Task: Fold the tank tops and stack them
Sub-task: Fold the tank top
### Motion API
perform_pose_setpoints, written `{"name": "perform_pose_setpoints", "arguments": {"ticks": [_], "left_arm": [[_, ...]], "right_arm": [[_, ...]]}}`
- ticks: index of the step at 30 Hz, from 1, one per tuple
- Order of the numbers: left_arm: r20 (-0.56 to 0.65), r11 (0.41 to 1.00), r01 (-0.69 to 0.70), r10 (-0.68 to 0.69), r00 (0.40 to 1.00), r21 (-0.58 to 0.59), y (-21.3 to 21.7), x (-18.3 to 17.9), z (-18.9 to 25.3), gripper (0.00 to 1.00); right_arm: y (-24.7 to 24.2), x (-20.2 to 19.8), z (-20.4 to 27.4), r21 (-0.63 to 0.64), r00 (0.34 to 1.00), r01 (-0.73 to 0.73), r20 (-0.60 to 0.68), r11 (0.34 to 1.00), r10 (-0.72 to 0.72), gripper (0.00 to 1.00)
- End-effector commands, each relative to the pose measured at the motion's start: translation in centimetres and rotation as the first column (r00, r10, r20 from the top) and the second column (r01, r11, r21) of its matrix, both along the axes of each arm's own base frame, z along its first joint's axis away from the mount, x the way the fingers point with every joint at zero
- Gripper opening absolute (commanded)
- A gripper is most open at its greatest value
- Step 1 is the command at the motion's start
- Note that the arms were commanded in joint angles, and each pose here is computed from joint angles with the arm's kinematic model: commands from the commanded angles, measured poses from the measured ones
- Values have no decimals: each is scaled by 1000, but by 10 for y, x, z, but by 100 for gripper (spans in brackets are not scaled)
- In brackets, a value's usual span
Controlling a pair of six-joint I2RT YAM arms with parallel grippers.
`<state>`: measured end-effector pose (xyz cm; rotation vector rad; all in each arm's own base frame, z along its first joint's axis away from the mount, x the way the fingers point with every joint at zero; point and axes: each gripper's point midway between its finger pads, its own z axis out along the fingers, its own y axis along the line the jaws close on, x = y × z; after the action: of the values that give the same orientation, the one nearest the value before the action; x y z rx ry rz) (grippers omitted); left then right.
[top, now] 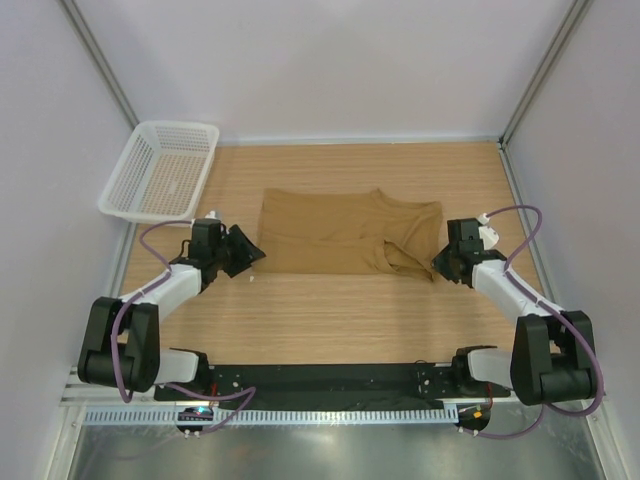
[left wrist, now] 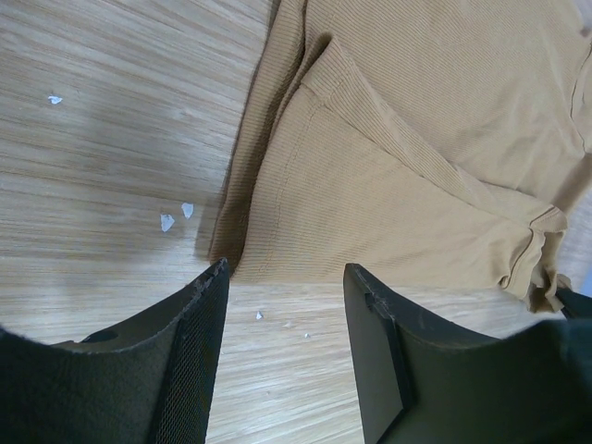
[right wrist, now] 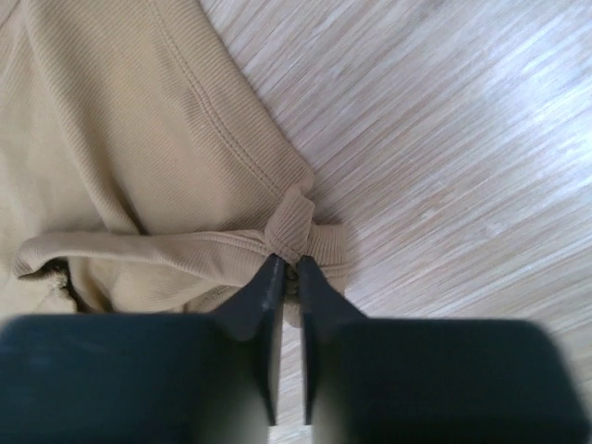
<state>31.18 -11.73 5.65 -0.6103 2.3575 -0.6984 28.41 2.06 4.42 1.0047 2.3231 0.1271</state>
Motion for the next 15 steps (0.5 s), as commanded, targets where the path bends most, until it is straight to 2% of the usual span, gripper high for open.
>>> {"name": "perform_pose_setpoints", "arguments": {"ticks": [1,10,13,15], "left_arm": [[41,1000,22,-22,999,-4,-4,8,6,54],[35,1000,23,-23,999,-2,-4,8,4,53],[34,1000,23,-23,999,-2,-4,8,4,53],[31,1000,21,-21,999,1,-3,8,3,53]], "right_arm": [[-1,13,8,14,998,24,54,1000,-25,3],[-16,28,42,-22,995,78,63,997,-77,2],[-25,37,47,-35,994,104,31,994,-103,2],[-30,38,38,-49,993,118,-19,992,-119,7]]}}
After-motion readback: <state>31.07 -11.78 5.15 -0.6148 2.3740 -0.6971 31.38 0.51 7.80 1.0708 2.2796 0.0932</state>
